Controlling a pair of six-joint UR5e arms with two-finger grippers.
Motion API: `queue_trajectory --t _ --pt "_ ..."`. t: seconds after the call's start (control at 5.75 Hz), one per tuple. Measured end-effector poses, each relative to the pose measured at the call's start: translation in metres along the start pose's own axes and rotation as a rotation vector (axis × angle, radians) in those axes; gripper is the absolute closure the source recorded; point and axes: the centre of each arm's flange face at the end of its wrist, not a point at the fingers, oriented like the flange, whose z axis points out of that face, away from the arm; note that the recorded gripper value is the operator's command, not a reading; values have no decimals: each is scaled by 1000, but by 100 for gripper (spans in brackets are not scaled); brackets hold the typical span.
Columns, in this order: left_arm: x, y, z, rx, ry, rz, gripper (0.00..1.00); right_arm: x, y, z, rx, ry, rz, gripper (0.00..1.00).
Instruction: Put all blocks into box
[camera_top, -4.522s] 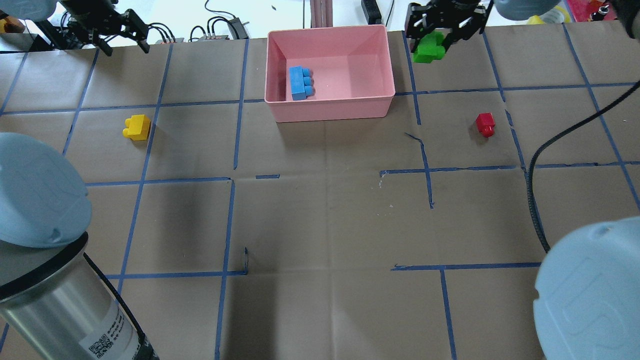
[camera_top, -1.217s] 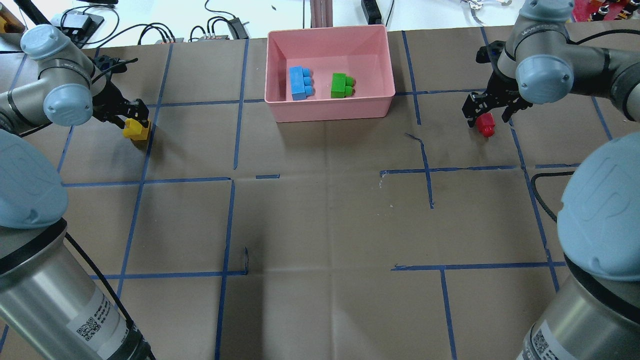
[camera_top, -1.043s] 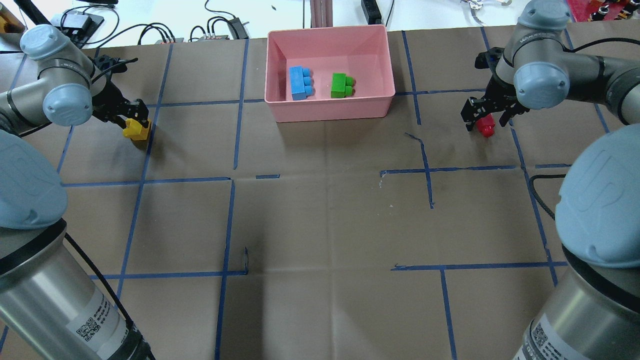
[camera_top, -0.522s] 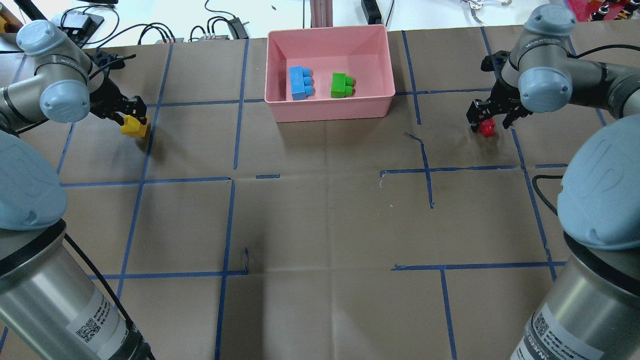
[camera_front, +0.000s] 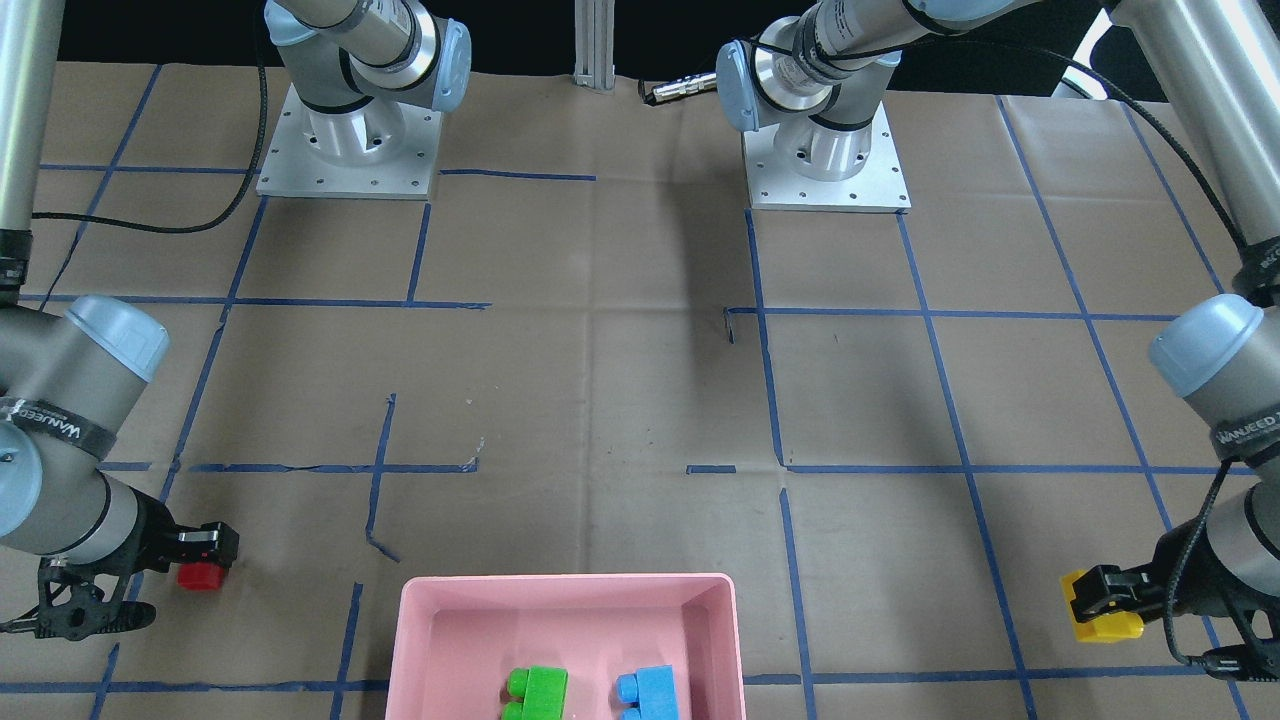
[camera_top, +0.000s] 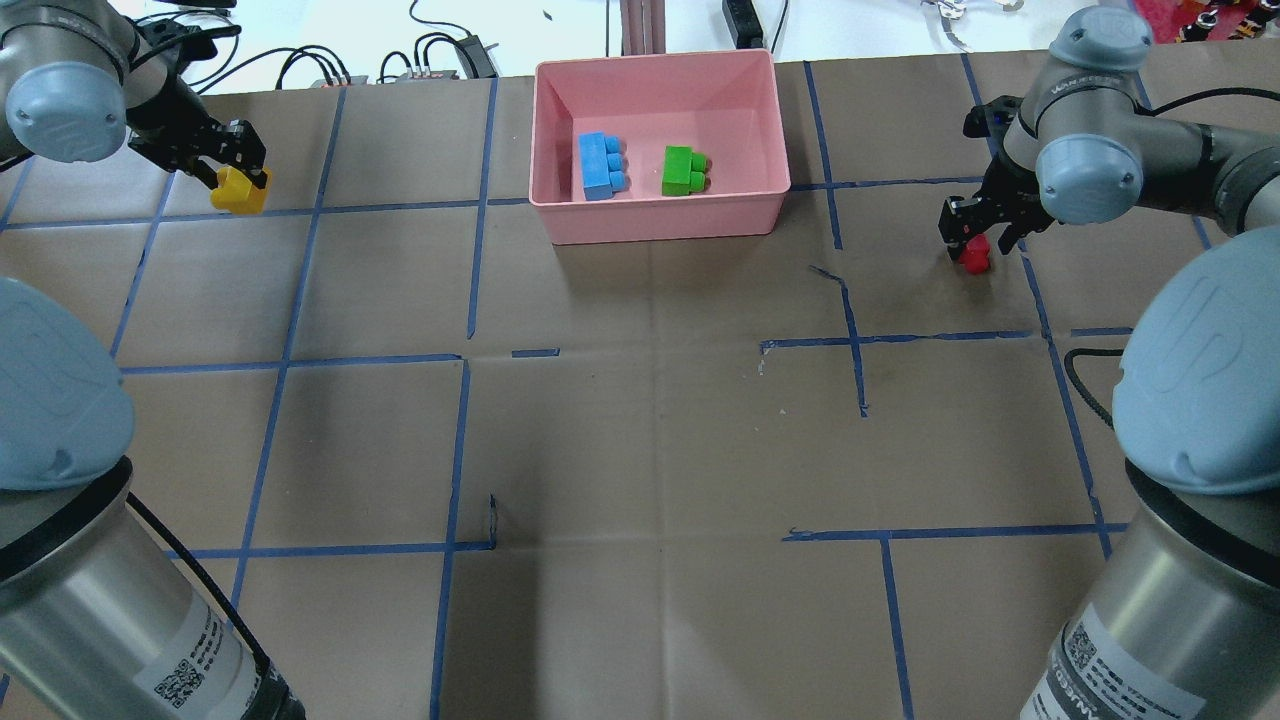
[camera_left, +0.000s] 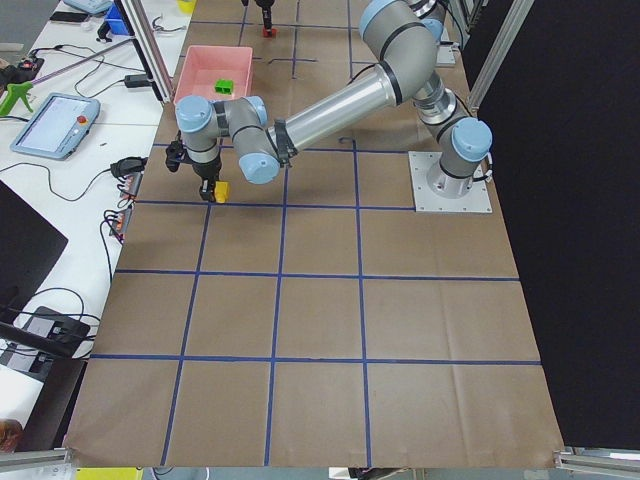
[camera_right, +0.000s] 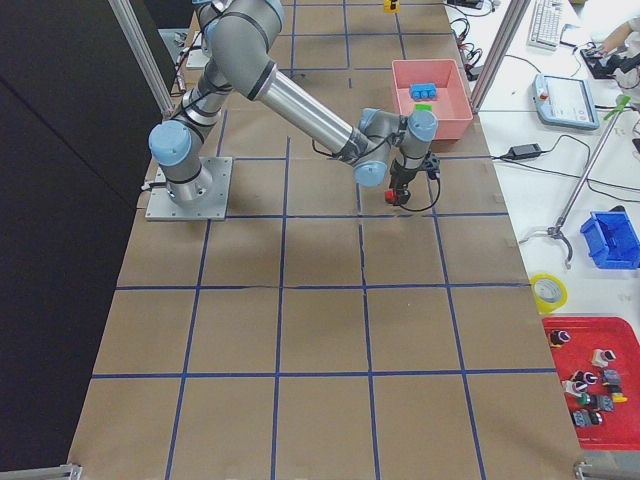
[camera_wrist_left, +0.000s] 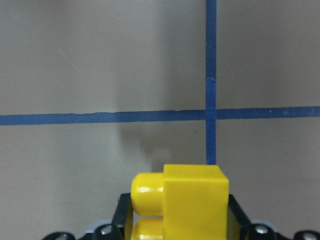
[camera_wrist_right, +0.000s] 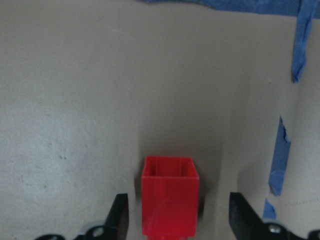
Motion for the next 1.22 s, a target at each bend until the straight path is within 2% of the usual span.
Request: queue_trajectory --t 0.17,0.52,0.87,1.04,1.22 --pt "49 -16 -24 18 2 -25 61 0 -1 -1 3 1 1 90" --pt "192 -33 -45 54 25 -162 61 -2 -2 -10 21 -7 -1 91" --pt "321 -36 -40 71 72 -268 61 1 -14 -44 46 -1 -4 94" --pt "364 -38 -22 79 106 -300 46 3 -18 -68 38 -5 -9 94" --pt "391 -41 -2 100 126 -312 12 2 -22 -97 32 -26 -21 94"
